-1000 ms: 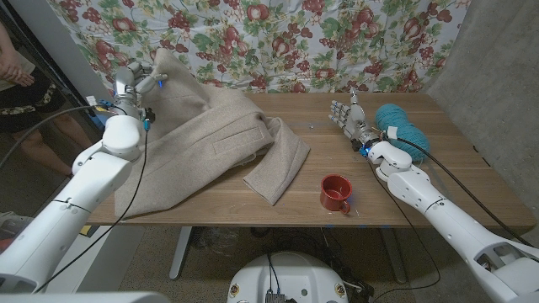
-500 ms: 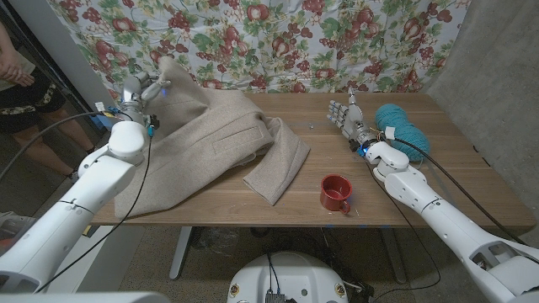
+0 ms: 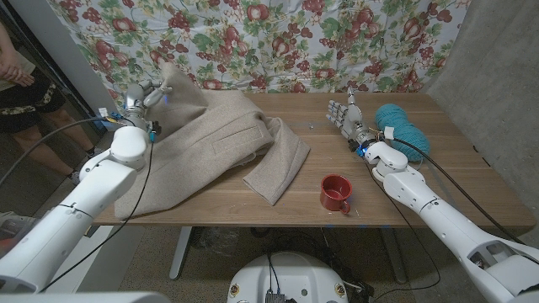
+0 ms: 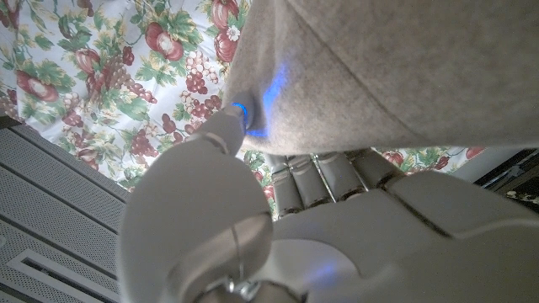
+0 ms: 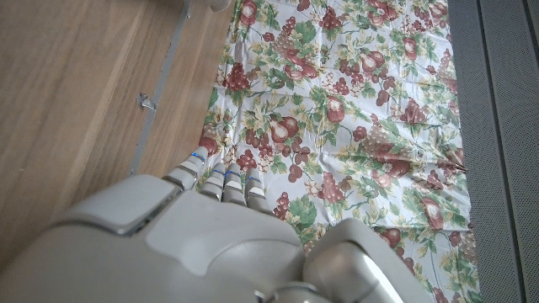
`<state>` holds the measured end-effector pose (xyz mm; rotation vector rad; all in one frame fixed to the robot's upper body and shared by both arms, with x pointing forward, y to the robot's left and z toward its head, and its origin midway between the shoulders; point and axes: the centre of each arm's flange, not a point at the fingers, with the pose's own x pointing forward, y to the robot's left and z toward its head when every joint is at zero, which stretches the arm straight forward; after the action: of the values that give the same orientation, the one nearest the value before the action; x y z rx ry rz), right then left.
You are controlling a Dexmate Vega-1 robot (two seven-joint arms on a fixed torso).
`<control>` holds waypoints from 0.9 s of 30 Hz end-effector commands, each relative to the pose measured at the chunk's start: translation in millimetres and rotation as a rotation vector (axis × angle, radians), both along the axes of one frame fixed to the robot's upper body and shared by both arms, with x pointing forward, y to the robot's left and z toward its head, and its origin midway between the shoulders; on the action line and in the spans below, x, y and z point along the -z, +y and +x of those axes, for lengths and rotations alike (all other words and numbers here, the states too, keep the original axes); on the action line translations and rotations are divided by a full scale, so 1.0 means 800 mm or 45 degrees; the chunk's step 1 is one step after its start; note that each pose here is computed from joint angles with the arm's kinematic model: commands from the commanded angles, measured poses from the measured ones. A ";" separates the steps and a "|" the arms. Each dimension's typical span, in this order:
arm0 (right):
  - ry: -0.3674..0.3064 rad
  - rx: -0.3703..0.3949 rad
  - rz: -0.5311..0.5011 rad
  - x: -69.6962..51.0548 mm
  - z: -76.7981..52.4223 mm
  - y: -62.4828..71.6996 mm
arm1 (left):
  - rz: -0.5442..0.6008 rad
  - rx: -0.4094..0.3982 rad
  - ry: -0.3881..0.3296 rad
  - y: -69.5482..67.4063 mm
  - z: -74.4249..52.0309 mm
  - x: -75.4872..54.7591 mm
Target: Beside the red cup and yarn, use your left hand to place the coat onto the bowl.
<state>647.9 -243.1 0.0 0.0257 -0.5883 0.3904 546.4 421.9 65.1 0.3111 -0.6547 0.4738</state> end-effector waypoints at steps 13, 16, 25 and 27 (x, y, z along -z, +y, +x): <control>0.023 -0.007 -0.016 -0.001 0.008 0.005 | -0.050 -0.148 0.107 0.021 -0.005 0.028; 0.022 -0.007 -0.018 -0.002 0.008 0.006 | -0.043 -0.167 0.130 0.024 -0.005 0.033; 0.018 -0.007 -0.022 -0.005 0.007 0.009 | -0.009 -0.131 0.163 0.027 -0.003 0.035; 0.019 -0.005 -0.024 -0.005 0.007 0.009 | 0.026 -0.087 0.160 0.025 -0.004 0.032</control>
<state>653.5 -238.4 2.0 0.0173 -0.5708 0.3991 543.3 440.1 39.8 0.3410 -0.5358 0.5767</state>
